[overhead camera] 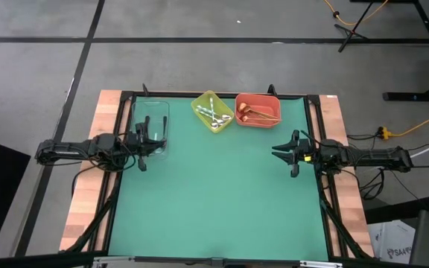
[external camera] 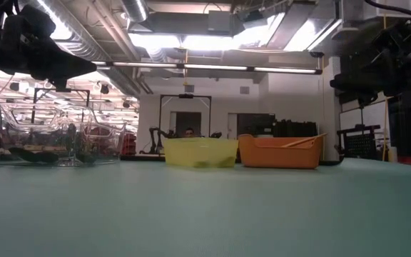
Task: Sort silverware by color (type)
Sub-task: Return to Home Position
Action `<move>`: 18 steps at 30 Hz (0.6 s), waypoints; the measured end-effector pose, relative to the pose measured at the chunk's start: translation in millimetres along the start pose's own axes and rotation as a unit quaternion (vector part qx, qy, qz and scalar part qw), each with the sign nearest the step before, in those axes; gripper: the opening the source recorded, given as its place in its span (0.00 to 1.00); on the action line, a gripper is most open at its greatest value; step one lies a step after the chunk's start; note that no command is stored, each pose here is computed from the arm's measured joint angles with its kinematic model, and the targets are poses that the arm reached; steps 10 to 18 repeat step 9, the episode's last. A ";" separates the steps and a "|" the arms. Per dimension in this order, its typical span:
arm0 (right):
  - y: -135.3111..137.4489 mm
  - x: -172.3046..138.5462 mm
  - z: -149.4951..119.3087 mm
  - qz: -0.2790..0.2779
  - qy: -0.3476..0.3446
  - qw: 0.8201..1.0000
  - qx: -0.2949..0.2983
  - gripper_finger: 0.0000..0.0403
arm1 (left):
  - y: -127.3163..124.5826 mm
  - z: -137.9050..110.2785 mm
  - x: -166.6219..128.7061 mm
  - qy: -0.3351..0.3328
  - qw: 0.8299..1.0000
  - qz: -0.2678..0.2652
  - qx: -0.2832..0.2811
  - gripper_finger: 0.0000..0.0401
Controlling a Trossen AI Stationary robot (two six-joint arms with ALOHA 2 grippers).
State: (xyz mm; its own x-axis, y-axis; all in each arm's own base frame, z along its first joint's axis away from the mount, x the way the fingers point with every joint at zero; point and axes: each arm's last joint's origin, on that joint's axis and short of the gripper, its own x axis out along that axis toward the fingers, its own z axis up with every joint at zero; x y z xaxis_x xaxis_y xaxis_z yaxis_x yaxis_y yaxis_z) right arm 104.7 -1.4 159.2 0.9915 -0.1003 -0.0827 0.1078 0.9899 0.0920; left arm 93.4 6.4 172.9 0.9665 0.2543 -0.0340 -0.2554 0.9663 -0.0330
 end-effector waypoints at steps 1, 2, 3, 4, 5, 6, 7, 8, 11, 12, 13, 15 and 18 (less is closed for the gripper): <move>0.0 0.0 0.0 0.000 0.000 1.000 0.000 0.22 | 0.0 0.0 0.0 0.000 1.000 0.000 0.000 0.01; 0.0 0.0 0.0 0.000 0.000 1.000 0.000 0.22 | 0.0 0.0 0.0 0.000 1.000 0.000 0.000 0.01; 0.0 0.0 0.0 0.000 0.000 1.000 0.000 0.22 | 0.0 0.0 0.0 0.000 1.000 0.000 0.000 0.01; 0.0 0.0 0.0 0.000 0.000 1.000 0.000 0.22 | 0.0 0.0 0.0 0.000 1.000 0.000 0.000 0.01; 0.0 0.0 0.0 0.000 0.000 1.000 0.000 0.22 | 0.0 0.0 0.0 0.000 1.000 0.000 0.000 0.01; 0.0 0.0 0.0 0.000 0.000 1.000 0.000 0.22 | 0.0 0.0 0.0 0.000 1.000 0.000 0.000 0.01; 0.0 0.0 0.0 0.000 0.000 1.000 0.000 0.22 | 0.0 0.0 0.0 0.000 1.000 0.000 0.000 0.01; 0.0 0.0 0.0 0.000 0.000 1.000 0.000 0.22 | 0.0 0.0 0.0 0.000 1.000 0.000 0.000 0.01; 0.0 0.0 0.0 0.000 0.000 1.000 0.000 0.22 | 0.0 0.0 0.0 0.000 1.000 0.000 0.000 0.01; 0.0 0.0 0.0 0.000 0.000 1.000 0.000 0.22 | 0.0 0.0 0.0 0.000 1.000 0.000 0.000 0.01; 0.0 0.0 0.0 0.000 0.000 1.000 0.000 0.22 | 0.0 0.0 0.0 0.000 1.000 0.000 0.000 0.01; 0.0 0.0 0.0 0.000 0.000 1.000 0.000 0.22 | 0.0 0.0 0.0 0.000 1.000 0.000 0.000 0.01; 0.0 0.0 0.0 0.000 0.000 1.000 0.000 0.22 | 0.0 0.0 0.0 0.000 1.000 0.000 0.000 0.01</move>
